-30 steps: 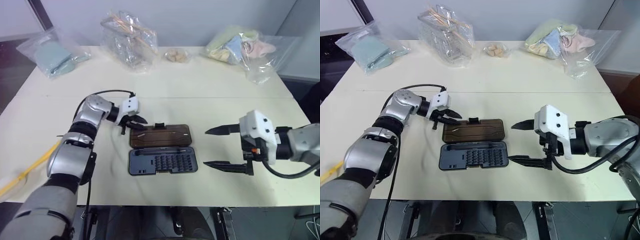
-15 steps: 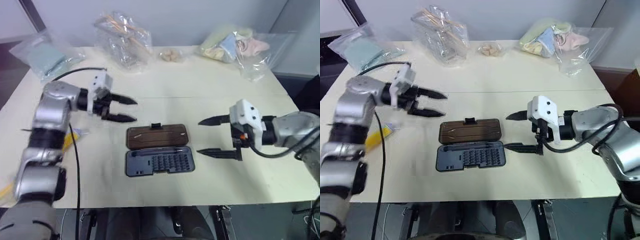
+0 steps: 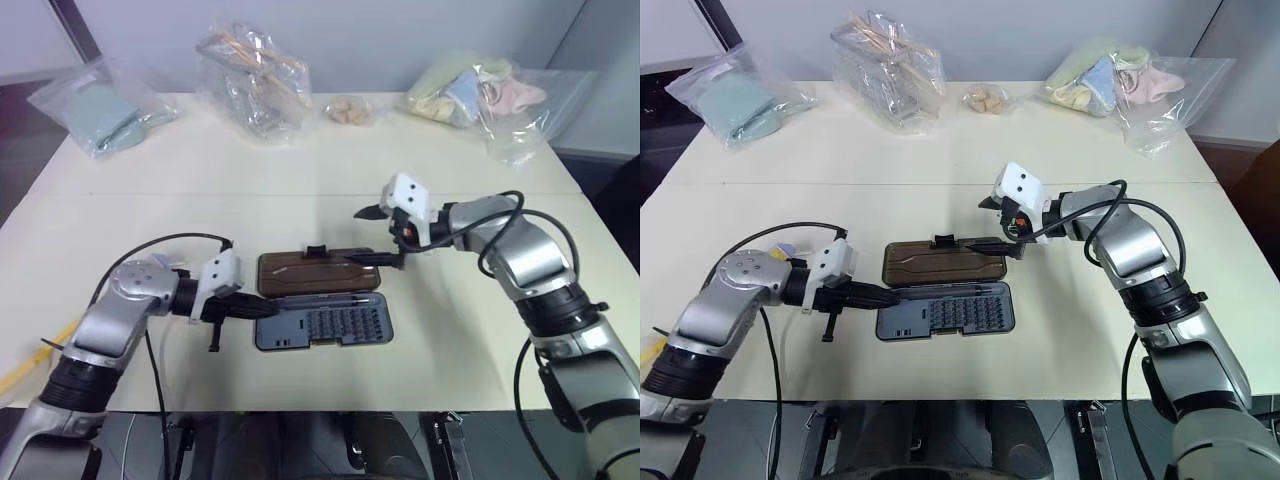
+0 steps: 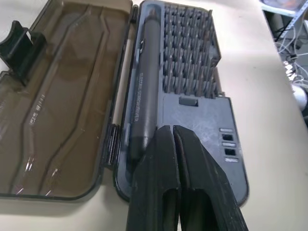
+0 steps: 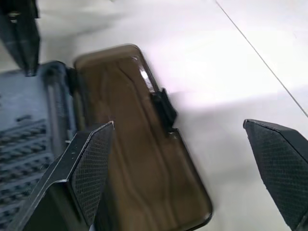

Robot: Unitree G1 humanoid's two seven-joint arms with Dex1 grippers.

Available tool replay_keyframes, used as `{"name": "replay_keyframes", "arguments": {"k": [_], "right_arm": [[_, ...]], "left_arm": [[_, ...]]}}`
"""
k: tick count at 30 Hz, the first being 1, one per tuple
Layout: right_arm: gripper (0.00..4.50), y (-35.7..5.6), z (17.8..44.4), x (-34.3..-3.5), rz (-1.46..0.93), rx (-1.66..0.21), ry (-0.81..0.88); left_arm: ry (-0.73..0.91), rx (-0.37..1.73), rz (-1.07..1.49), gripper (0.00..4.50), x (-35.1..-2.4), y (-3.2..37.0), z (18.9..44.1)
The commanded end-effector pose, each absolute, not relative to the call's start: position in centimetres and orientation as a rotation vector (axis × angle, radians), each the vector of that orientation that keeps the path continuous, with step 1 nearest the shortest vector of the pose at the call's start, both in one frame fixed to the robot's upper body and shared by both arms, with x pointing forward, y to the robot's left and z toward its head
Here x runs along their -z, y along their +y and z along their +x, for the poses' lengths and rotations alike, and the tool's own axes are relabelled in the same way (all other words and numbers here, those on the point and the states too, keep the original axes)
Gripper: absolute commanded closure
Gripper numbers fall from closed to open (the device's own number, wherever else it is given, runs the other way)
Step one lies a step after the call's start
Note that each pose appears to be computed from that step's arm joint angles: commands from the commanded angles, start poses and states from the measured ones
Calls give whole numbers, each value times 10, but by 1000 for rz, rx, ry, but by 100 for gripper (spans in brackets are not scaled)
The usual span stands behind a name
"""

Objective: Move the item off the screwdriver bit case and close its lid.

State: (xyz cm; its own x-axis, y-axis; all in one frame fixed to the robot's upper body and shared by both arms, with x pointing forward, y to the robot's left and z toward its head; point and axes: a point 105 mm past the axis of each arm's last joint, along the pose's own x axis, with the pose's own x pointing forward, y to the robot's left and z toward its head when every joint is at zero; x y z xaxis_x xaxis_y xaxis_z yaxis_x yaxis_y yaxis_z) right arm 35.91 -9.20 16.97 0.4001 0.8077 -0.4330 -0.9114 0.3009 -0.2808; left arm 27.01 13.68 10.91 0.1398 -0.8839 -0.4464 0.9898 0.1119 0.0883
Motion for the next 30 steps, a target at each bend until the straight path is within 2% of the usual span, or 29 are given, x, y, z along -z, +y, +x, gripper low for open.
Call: {"name": "replay_keyframes", "arguments": {"k": [1,9,14,22,25,28,30], "right_arm": [[0,-93,373,-162,-594,-1125,237],[0,-94,387,-150,-617,-1116,262],[0,-93,390,-148,-618,-1119,263],[0,-92,391,-143,-642,-1145,286],[82,-92,388,-134,-657,-1178,319],[228,-91,387,-127,-672,-1186,339],[228,-90,386,-123,-675,-1192,348]], "left_arm": [[257,1445,399,445,-116,125,260],[293,1452,389,445,-108,125,248],[267,1383,482,445,-98,125,255],[277,1359,435,445,-97,127,256],[276,1357,391,450,-100,126,255],[277,1359,390,450,-100,126,255],[280,1360,390,450,-100,127,255]]}}
